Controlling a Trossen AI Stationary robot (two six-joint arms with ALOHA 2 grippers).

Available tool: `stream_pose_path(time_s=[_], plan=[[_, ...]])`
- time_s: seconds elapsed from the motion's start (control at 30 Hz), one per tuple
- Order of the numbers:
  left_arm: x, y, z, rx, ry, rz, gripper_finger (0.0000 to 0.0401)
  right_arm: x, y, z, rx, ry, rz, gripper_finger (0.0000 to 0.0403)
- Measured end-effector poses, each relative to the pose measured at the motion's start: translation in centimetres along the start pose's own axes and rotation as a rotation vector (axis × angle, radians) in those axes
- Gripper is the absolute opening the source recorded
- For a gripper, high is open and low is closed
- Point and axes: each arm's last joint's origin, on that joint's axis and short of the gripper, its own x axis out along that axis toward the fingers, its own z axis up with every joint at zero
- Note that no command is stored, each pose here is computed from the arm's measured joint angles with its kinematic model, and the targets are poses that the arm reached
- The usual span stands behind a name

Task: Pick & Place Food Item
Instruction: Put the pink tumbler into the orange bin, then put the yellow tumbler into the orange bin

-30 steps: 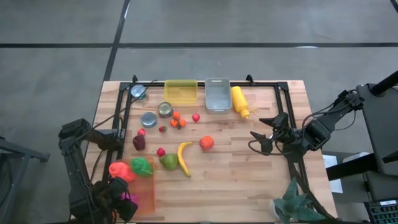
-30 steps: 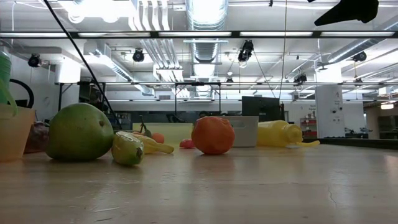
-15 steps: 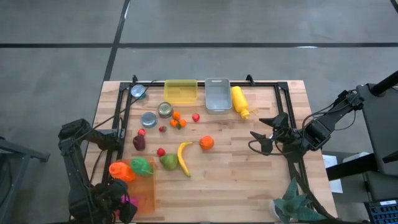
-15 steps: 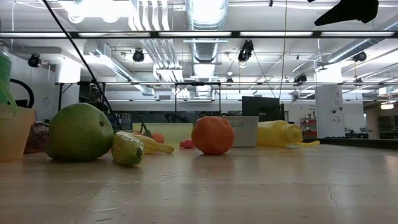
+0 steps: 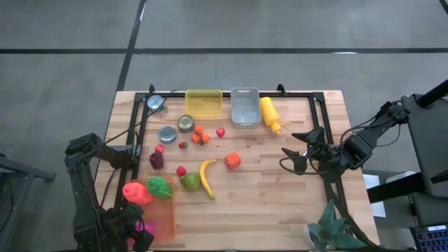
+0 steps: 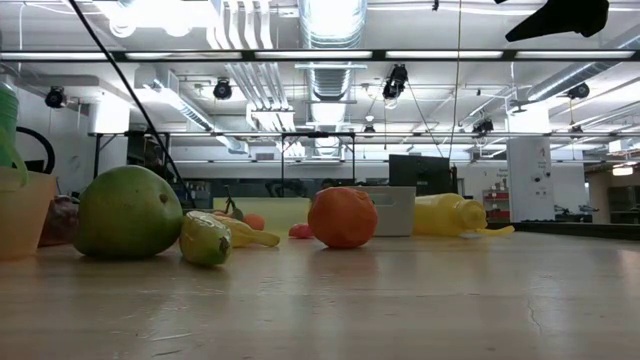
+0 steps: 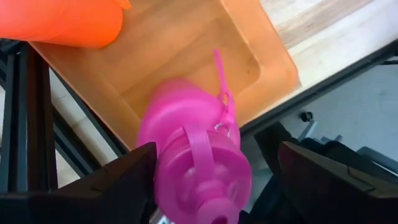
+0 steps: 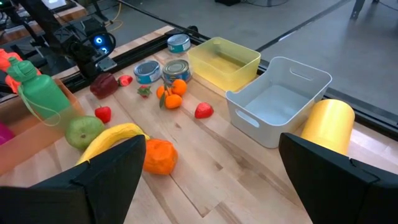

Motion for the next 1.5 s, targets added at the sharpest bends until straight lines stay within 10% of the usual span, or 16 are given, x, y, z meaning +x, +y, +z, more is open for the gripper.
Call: stream_pose_path(time_s=[1.23,1.5], plan=[[-5.3,-1.2,2.2,-0.103,-0.057,-0.108,0.0342,0.0,0.0,0.0,0.000,0.000,-0.001,0.0364],[-5.0,-3.3,4.6,0.035,-0.152,-0.174,0.0342,0.0,0.0,0.0,0.001,0.000,-0.001,0.0364]])
